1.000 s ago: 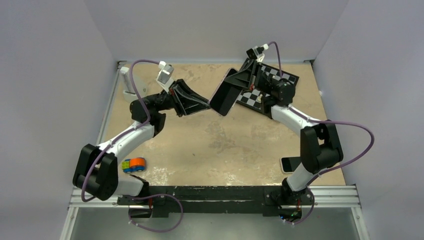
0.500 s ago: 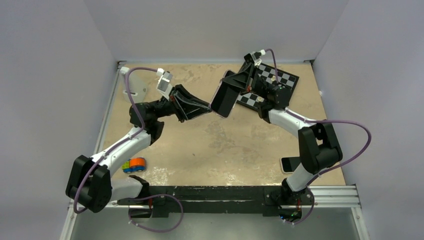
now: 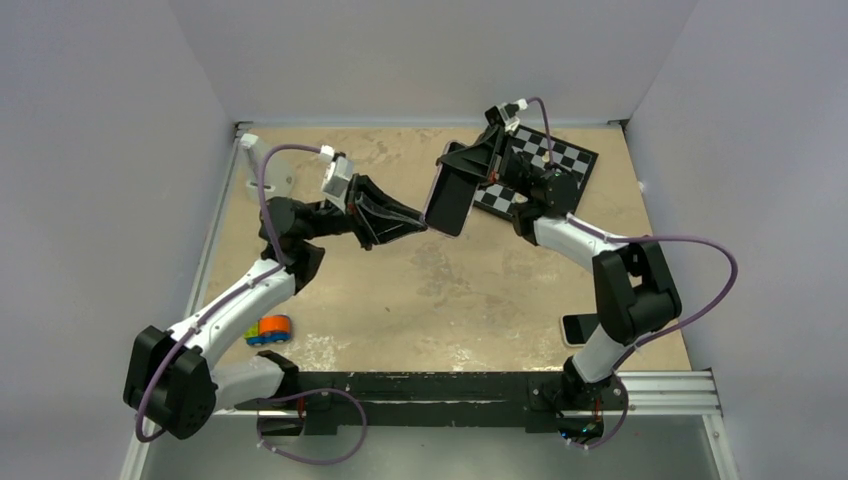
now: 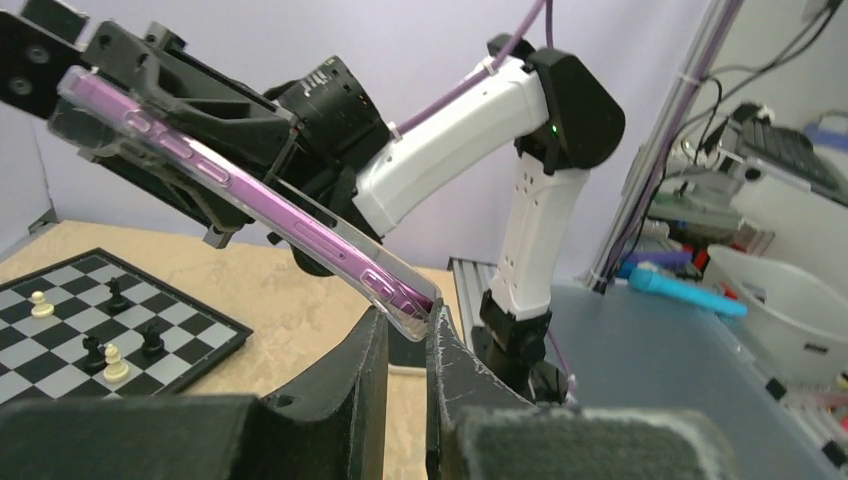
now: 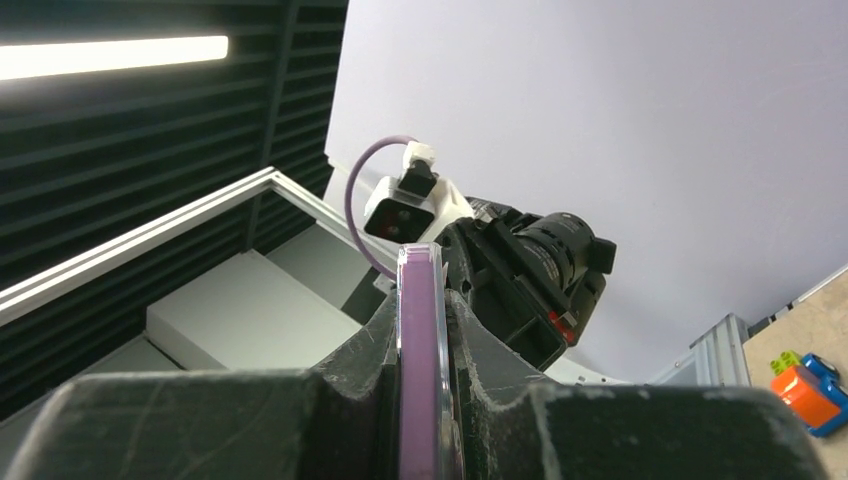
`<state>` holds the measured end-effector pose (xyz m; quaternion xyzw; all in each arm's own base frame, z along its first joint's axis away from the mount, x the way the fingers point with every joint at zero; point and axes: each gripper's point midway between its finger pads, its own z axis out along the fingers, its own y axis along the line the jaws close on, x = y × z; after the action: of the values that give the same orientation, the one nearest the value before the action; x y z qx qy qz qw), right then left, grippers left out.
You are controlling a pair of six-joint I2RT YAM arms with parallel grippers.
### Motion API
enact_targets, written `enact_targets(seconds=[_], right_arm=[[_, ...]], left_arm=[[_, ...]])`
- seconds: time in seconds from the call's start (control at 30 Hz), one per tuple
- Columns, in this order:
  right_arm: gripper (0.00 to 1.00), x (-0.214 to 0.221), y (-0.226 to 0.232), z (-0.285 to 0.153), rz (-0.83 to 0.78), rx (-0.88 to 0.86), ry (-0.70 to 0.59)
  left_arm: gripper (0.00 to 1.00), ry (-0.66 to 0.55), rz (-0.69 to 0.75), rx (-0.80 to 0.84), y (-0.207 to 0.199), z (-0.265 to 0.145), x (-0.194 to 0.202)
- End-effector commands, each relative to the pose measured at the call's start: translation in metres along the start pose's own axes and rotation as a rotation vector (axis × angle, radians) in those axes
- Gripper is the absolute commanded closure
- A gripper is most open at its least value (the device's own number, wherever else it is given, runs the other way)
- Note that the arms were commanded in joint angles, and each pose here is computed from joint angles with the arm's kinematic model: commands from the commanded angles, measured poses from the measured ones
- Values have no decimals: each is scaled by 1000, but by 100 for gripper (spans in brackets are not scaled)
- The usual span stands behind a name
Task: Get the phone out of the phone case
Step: Remove the phone case from the phone.
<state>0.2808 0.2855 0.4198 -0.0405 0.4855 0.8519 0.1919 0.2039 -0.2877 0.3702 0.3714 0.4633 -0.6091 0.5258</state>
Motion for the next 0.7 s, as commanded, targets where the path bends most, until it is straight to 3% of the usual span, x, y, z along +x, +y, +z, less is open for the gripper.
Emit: enact_targets(seconds=[0.0,0.13,0.33,0.47,0.5,0.53,0.57,0.67], right_arm=[[100,58,71,14,-1,-274,158],[100,60,67,16,12,-272,164],[100,64,72,17,-10,-289,163],[100,62,73,14,-37,-284,142],[100,59,72,12,-49,-282,127],[100,56,73,10,-68,-284,107],[100,52,72,7,-87,-280,86],[100,40,60,5,-137,-238,22]], left_arm=[[100,124,115,35,18,-1,29],[100,115,131,23,17,-2,25],[100,102,78,-296,61,-11,19],[99,98,17,-307,49,-19,27],[89,98,-33,-333,47,-25,33],[70,94,-94,-350,41,-32,44],[60,64,-146,-347,33,-35,48],[44,-4,-270,-391,20,-50,63]])
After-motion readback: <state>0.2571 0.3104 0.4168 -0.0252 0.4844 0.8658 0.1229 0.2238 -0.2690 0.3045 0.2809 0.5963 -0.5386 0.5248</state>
